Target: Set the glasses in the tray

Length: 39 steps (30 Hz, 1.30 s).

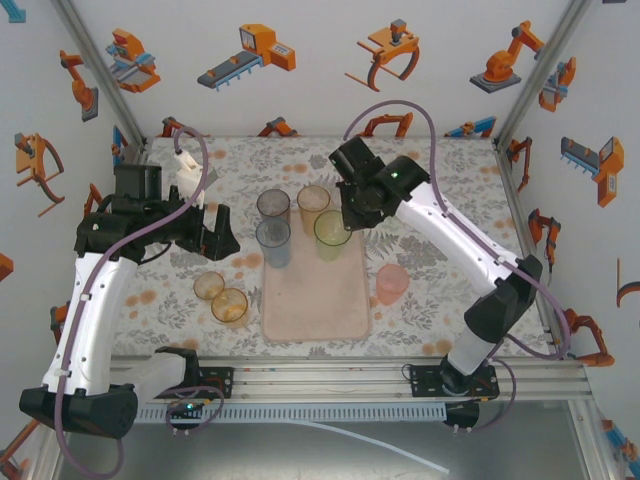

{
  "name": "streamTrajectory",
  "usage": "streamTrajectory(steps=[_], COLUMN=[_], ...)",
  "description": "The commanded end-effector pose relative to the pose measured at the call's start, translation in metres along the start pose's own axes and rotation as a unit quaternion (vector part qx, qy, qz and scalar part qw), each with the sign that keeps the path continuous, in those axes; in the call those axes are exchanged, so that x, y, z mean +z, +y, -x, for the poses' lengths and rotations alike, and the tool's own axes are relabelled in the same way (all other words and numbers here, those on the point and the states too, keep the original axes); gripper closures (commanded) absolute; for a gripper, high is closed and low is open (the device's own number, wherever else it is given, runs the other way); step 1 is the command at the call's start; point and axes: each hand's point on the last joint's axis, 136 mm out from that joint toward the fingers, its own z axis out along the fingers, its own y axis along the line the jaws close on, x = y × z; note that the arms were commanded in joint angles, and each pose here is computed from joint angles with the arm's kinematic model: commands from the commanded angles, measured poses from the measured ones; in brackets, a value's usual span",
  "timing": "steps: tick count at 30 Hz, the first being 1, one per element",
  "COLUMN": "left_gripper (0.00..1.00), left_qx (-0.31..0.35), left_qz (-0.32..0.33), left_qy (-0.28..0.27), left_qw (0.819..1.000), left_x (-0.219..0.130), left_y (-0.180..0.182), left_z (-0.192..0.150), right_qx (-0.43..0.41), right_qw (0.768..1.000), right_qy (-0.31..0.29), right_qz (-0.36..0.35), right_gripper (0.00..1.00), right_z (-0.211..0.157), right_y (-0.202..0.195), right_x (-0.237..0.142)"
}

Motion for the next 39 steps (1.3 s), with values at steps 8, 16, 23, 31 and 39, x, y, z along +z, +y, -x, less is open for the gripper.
streamTrajectory(steps=[8,16,23,31,39], left_gripper=[0.03,0.03,0.03,0.03,0.03], left_qx=[0.009,0.011,0.009,0.009,0.01], left_qz=[-0.008,-0.009,-0.01,-0.011,-0.011], left_qy=[-0.005,-0.007,-0.006,-0.007,-0.007], left_qw=[1.0,1.0,1.0,1.0,1.0], left_x=[-0.005,-0.006,-0.004,-0.004,-0.003], left_y=[-0.006,-0.007,-0.006,-0.007,-0.007], left_z=[0.003,0.003,0.002,0.002,0.002], right_qx=[0.014,0.017,0.013,0.015,0.01], right_qw=[1.0,1.0,1.0,0.999,0.999], right_qy=[-0.01,0.007,0.022,0.032,0.039], right_qz=[0.019,0.025,0.017,0.014,0.006], right_gripper=[1.0,1.0,0.99,0.98,0.96], right_z=[0.013,0.012,0.008,0.005,0.004], right_y=[0.025,0.035,0.036,0.038,0.037], right_x=[0.03,0.055,0.073,0.088,0.096])
